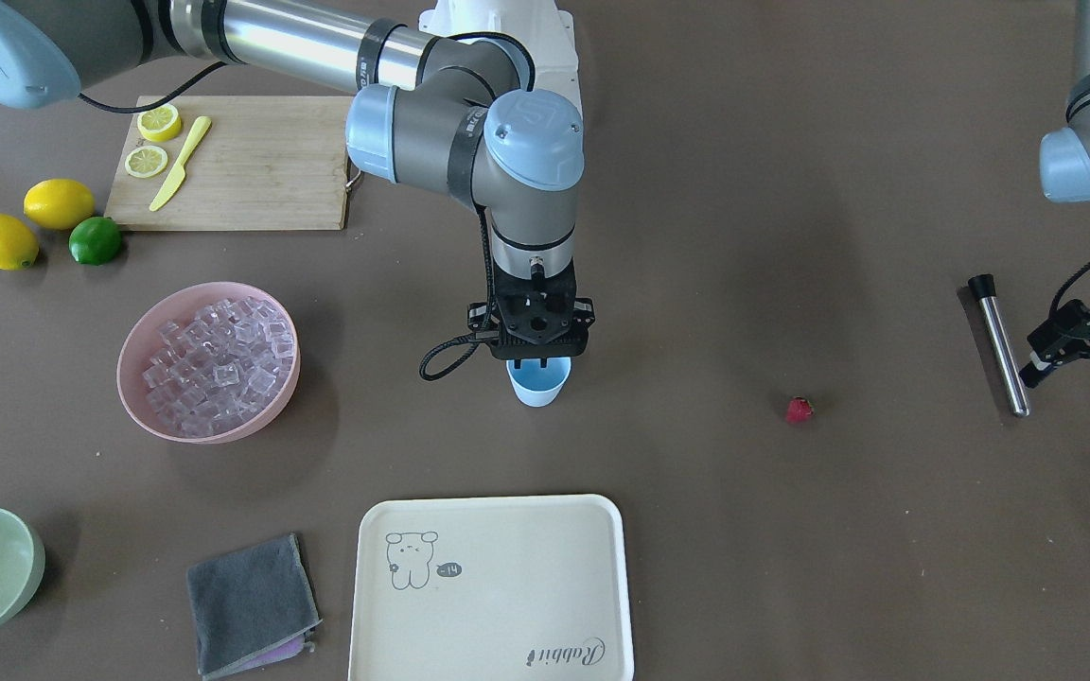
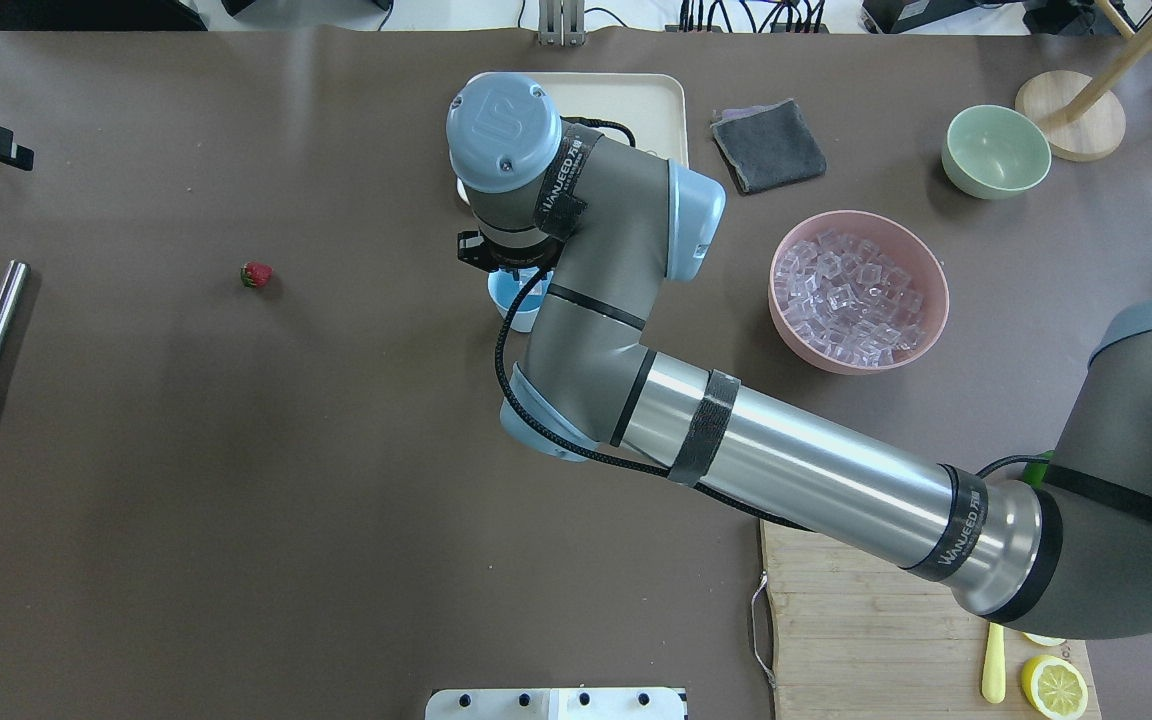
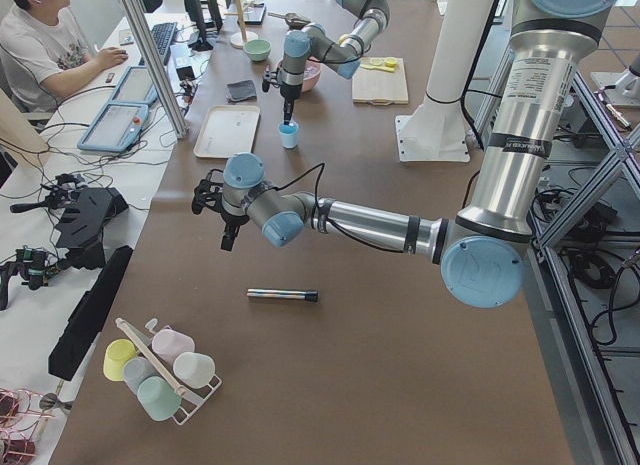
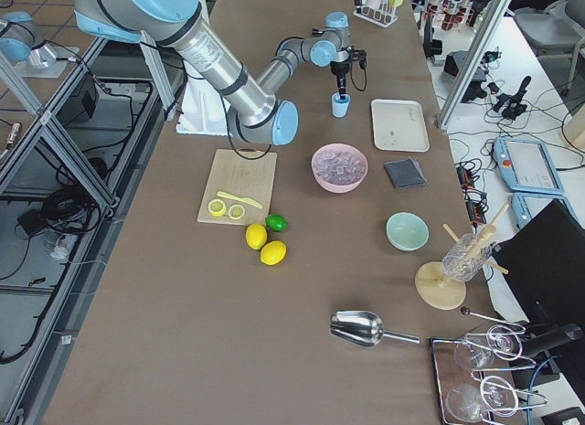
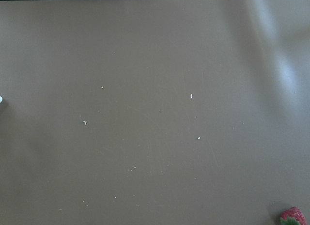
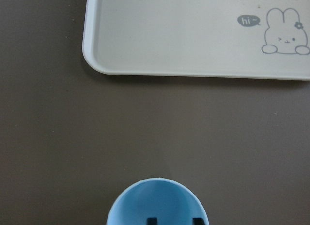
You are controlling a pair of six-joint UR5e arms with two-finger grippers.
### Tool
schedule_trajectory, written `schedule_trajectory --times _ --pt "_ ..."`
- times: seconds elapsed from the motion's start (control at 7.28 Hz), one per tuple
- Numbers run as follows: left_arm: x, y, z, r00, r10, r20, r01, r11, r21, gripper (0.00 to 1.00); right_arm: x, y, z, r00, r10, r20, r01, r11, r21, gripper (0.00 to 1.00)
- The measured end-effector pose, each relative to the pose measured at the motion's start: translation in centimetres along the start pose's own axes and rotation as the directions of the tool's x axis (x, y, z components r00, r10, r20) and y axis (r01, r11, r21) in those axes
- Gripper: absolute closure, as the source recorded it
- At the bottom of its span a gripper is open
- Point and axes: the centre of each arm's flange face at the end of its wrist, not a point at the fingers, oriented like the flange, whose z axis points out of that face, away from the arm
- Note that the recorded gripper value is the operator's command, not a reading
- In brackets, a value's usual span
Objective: Mash ice and strawberries in cup
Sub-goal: 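Lower the right gripper and release the ice cube into the cup, then move the right gripper back over the pink bowl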
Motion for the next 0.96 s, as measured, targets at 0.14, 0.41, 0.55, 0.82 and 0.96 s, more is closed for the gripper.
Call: schedule_trajectory --times 0.14,0.41,0.55,0.82,0.96 --pt "0.1 0.0 -0.1 1.000 0.002 -0.002 -0.002 1.000 0.001 0.03 0.0 -0.2 0.2 1.000 0.012 0.009 -0.012 1.000 0.022 0.36" --pt "0.2 0.0 -0.1 1.000 0.002 -0.003 -0.002 1.000 0.001 0.03 -0.1 -0.4 0.7 0.999 0.033 0.026 -0.034 0.999 0.041 0.08" --pt "0.1 0.0 -0.1 1.000 0.002 -0.002 -0.002 1.000 0.001 0.03 -0.2 -0.5 0.6 0.999 0.036 0.032 -0.037 0.998 0.044 0.12" --pt "0.0 0.0 0.0 1.000 0.001 -0.001 -0.001 1.000 0.000 0.03 1.1 -2.9 -2.0 0.997 0.049 0.060 -0.050 0.999 0.021 0.16" --pt "0.0 0.0 0.0 1.000 0.002 0.001 -0.002 1.000 0.001 0.03 3.6 -5.1 -4.5 0.996 0.054 0.075 -0.053 0.998 -0.021 0.17"
